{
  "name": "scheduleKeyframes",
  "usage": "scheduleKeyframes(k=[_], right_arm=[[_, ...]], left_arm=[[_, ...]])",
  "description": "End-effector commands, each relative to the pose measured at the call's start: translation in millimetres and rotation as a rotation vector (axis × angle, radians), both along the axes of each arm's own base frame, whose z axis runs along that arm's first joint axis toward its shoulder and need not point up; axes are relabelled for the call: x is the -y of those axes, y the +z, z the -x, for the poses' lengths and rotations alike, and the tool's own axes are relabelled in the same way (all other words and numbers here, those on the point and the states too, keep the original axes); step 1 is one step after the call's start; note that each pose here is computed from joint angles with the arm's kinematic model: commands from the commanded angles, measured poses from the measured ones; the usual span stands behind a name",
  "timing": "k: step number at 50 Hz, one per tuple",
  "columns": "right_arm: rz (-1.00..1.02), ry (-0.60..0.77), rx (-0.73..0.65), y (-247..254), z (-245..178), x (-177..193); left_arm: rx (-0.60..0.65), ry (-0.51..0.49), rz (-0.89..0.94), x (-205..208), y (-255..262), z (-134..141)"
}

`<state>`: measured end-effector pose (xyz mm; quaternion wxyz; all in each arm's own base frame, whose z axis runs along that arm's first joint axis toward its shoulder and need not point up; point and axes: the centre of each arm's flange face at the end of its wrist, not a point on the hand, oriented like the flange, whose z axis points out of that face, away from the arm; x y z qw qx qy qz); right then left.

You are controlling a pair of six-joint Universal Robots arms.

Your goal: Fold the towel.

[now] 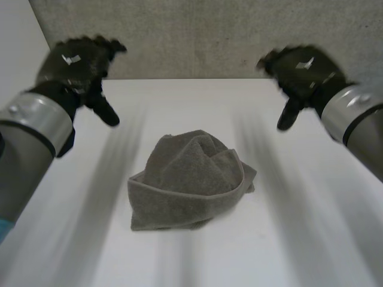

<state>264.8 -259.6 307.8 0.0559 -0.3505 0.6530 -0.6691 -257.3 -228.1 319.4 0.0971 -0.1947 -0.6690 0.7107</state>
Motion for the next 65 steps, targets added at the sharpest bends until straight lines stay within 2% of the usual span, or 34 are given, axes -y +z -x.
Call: scheduleKeyframes(k=[1, 2, 4, 7, 9, 16, 22, 30, 33, 34, 35, 36, 37, 38, 39, 40, 41, 42, 43, 44, 45, 46, 47, 48, 54, 56, 57, 58, 59, 60, 61, 62, 63, 65], right_arm=[[-0.100, 0.247, -0.320, -43.1, -3.2, -32.8], [-0.117, 0.275, -0.336, -51.0, -4.5, -38.0], [-0.135, 0.292, -0.332, -60.2, -5.3, -38.6], [-0.132, 0.325, -0.310, -77.3, -8.0, -37.1], [-0.131, 0.344, -0.302, -86.4, -8.9, -37.3], [-0.157, 0.401, -0.304, -134.9, -16.1, -38.2], [-0.177, 0.401, -0.303, -152.7, -19.0, -32.1], [-0.093, 0.361, -0.258, -159.5, -28.1, -9.3], [-0.071, 0.333, -0.198, -151.5, -33.1, 1.2], [-0.026, 0.310, -0.158, -137.6, -37.9, 11.9], [-0.026, 0.309, -0.158, -137.5, -38.0, 12.0], [0.050, 0.269, -0.115, -113.5, -42.1, 26.8], [0.146, 0.220, -0.068, -81.5, -45.6, 39.9], [0.147, 0.220, -0.067, -81.2, -45.6, 40.0], [0.269, 0.152, 0.002, -36.6, -44.6, 50.6], [0.270, 0.151, 0.003, -36.1, -44.6, 50.7], [0.404, 0.090, 0.104, 10.9, -41.7, 55.2], [0.406, 0.090, 0.105, 11.4, -41.6, 55.2], [0.550, 0.045, 0.249, 59.2, -35.9, 55.3], [0.635, 0.034, 0.368, 89.1, -30.1, 51.7], [0.635, 0.034, 0.369, 89.4, -30.1, 51.6], [0.669, 0.043, 0.431, 104.1, -25.2, 48.3], [0.669, 0.043, 0.431, 104.2, -25.1, 48.3], [0.642, 0.049, 0.447, 104.3, -23.0, 47.2], [0.435, 0.091, 0.350, 57.6, -29.5, 38.5], [0.387, 0.108, 0.313, 41.5, -30.9, 35.0], [0.340, 0.118, 0.271, 25.0, -30.8, 33.4], [0.340, 0.118, 0.271, 24.8, -30.8, 33.3], [0.287, 0.124, 0.224, 5.5, -31.2, 32.6], [0.226, 0.134, 0.170, -17.4, -32.8, 29.6], [0.226, 0.134, 0.169, -17.6, -32.8, 29.5], [0.168, 0.141, 0.108, -38.6, -31.8, 24.8], [0.167, 0.141, 0.108, -38.8, -31.8, 24.8], [0.091, 0.147, -0.001, -69.6, -27.8, 14.8]], left_arm=[[0.300, -0.174, -0.072, -23.3, -55.4, 1.2], [0.301, -0.174, -0.072, -23.3, -55.6, 1.2], [0.394, -0.221, -0.109, -28.0, -80.0, -4.3], [0.425, -0.241, -0.131, -29.8, -90.5, -7.4], [0.457, -0.288, -0.181, -30.9, -111.3, -9.3], [0.480, -0.334, -0.271, -30.3, -141.6, -7.5], [0.494, -0.340, -0.321, -25.5, -162.0, -6.3], [0.467, -0.314, -0.203, -7.9, -167.5, 0.9], [0.436, -0.281, -0.056, 10.6, -154.4, 8.8], [0.436, -0.281, -0.055, 10.7, -154.3, 8.8], [0.422, -0.255, 0.042, 22.0, -138.7, 15.2], [0.406, -0.215, 0.142, 34.1, -118.7, 20.6], [0.406, -0.215, 0.143, 34.2, -118.5, 20.7], [0.376, -0.159, 0.250, 46.5, -92.4, 25.8], [0.313, -0.088, 0.385, 55.1, -52.8, 33.5], [0.312, -0.087, 0.387, 55.1, -52.4, 33.6], [0.245, -0.022, 0.497, 58.1, -16.8, 38.2], [0.149, 0.065, 0.615, 59.4, 22.8, 38.7], [0.148, 0.065, 0.617, 59.4, 23.2, 38.7], [0.043, 0.137, 0.708, 57.6, 55.1, 36.8], [-0.059, 0.188, 0.765, 54.8, 76.3, 33.5], [-0.060, 0.189, 0.766, 54.8, 76.5, 33.5], [-0.155, 0.215, 0.811, 49.6, 92.2, 30.5], [-0.195, 0.209, 0.824, 44.0, 96.9, 30.5], [-0.111, 0.174, 0.695, 41.2, 53.1, 32.3], [-0.030, 0.150, 0.586, 36.2, 8.3, 32.2], [-0.029, 0.150, 0.586, 36.2, 8.1, 32.2], [0.009, 0.143, 0.534, 33.8, -13.2, 30.1], [0.054, 0.141, 0.476, 32.4, -37.1, 26.1], [0.054, 0.141, 0.475, 32.4, -37.3, 26.0], [0.095, 0.135, 0.418, 30.6, -60.0, 23.1], [0.135, 0.131, 0.357, 28.3, -83.2, 19.7], [0.135, 0.131, 0.356, 28.3, -83.4, 19.7], [0.172, 0.133, 0.302, 27.1, -103.5, 14.0]])
